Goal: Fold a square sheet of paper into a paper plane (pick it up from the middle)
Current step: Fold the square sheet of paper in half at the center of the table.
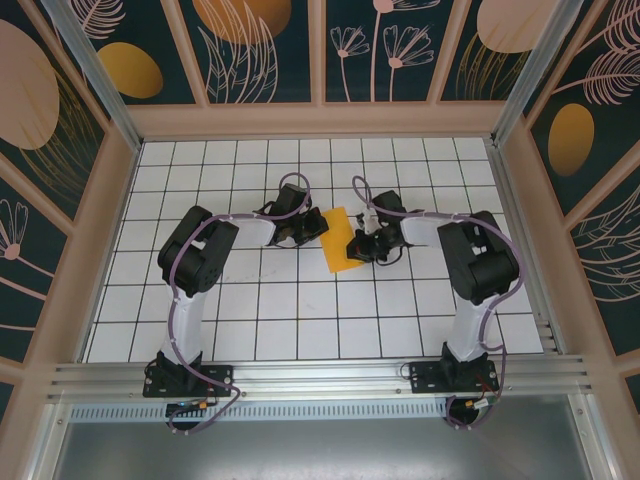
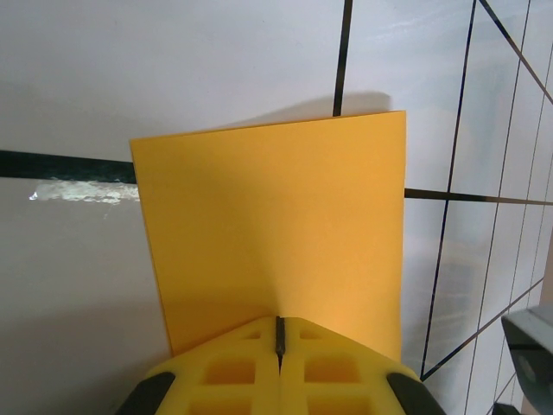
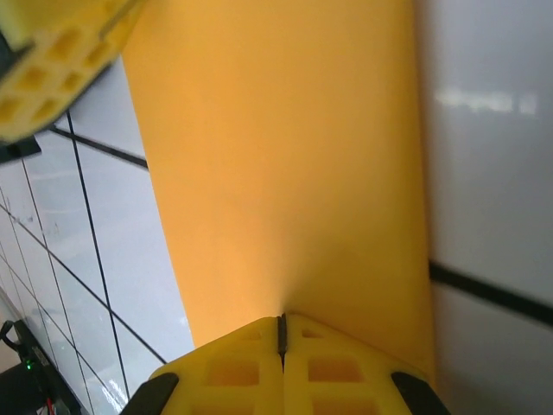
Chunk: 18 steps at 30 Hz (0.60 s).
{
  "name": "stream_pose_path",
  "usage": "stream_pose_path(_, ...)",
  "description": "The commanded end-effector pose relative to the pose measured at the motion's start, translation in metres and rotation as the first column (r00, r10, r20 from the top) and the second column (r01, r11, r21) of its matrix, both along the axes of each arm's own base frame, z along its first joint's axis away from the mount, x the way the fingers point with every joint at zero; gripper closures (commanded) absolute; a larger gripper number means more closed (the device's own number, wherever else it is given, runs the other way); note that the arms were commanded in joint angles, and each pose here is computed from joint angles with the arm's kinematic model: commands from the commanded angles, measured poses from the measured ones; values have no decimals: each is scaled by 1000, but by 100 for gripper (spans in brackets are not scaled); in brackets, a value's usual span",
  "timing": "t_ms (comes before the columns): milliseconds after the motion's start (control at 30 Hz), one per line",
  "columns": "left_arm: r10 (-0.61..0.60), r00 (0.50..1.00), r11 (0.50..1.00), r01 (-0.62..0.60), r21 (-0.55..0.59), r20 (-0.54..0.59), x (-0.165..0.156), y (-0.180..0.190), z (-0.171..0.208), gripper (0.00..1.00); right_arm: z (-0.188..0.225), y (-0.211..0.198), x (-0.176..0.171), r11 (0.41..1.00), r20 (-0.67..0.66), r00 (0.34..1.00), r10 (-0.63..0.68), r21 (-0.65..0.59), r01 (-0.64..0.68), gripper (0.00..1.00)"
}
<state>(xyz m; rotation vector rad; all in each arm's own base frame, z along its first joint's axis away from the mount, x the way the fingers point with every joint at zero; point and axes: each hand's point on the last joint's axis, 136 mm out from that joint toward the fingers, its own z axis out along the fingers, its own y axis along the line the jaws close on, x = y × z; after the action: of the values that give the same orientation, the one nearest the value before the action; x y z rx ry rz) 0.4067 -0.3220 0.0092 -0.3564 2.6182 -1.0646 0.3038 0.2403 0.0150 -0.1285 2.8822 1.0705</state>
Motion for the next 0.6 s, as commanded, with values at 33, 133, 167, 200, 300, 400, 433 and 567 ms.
stream_pose_path(33,97,949,946,6,324,-299,-72,67,-119,100,-8,-24,-26,998,-102,994,-40,-60,34,100)
stream_pose_path(133,95,950,946,7,323,-296,-72,67,-118,100,22,-12,3,999,-16,999,-40,3,40,100)
stream_pose_path(167,94,951,946,8,323,-296,-72,67,-118,100,32,-6,13,999,10,999,-38,25,38,100)
stream_pose_path(200,94,951,947,7,322,-295,-71,67,-118,100,38,-2,20,998,24,999,-35,44,34,100)
stream_pose_path(300,94,951,947,6,321,-295,-71,66,-117,100,47,10,41,997,53,998,-30,69,27,100)
stream_pose_path(400,94,951,947,5,321,-294,-70,66,-117,100,35,15,54,998,38,999,-36,55,34,100)
stream_pose_path(433,93,951,947,6,321,-293,-70,66,-116,100,30,16,55,998,25,999,-34,51,33,100)
stream_pose_path(567,94,952,947,6,322,-292,-70,67,-115,100,9,13,52,999,-17,999,-33,20,34,100)
